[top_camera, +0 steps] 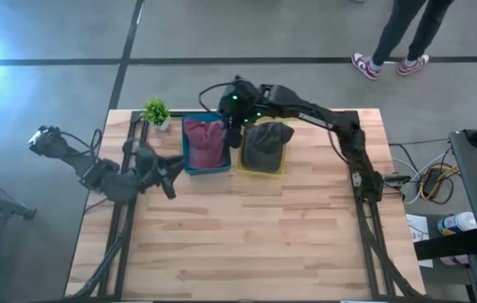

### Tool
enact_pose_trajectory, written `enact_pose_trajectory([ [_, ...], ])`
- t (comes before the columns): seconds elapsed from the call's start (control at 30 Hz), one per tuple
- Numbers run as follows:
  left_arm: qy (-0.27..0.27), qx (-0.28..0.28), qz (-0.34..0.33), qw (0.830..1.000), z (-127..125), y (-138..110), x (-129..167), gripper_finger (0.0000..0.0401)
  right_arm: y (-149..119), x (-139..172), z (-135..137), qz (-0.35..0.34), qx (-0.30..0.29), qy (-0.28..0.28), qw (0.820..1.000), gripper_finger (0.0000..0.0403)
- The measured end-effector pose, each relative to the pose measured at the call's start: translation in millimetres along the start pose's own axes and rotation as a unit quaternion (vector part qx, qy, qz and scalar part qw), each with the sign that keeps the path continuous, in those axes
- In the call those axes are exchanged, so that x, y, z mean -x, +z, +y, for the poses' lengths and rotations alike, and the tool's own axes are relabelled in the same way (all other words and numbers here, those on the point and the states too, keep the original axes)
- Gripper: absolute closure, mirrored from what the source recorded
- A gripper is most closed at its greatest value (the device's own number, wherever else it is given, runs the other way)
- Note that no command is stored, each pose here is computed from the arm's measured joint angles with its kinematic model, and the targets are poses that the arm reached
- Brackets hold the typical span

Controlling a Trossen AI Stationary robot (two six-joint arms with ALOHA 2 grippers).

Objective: Pick & Place hat
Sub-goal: Return to Home Position

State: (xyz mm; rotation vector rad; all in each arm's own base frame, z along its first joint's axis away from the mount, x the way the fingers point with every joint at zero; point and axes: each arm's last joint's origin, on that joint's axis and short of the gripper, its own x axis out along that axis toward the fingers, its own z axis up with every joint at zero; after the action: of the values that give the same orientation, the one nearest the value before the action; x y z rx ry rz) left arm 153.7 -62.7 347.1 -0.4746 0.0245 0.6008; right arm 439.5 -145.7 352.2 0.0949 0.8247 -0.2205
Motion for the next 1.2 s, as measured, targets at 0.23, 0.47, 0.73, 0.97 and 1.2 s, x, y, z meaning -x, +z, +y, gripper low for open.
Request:
enact_pose_trajectory([
  [0.23,-0.252,-0.019,-0.035,0.967,12,-19,-49,0.0305,-30,28,45,0.005,0.021,0.045,0.999,0.0281],
  [0.47,-0.319,-0.014,-0.080,0.944,55,-25,-55,0.0305,-83,81,63,-0.120,-0.027,0.073,0.990,0.0287],
  [0.73,-0.265,-0.036,-0.010,0.964,93,-40,-28,0.0305,-166,106,59,-0.184,-0.086,0.085,0.975,0.0277],
  [0.97,-0.273,-0.019,-0.031,0.961,118,-55,-8,0.0305,-224,106,55,-0.218,-0.156,0.069,0.961,0.0273],
  [1.2,-0.255,0.005,-0.057,0.965,138,-80,-4,0.0305,-269,103,54,-0.245,-0.223,0.089,0.939,0.0282],
])
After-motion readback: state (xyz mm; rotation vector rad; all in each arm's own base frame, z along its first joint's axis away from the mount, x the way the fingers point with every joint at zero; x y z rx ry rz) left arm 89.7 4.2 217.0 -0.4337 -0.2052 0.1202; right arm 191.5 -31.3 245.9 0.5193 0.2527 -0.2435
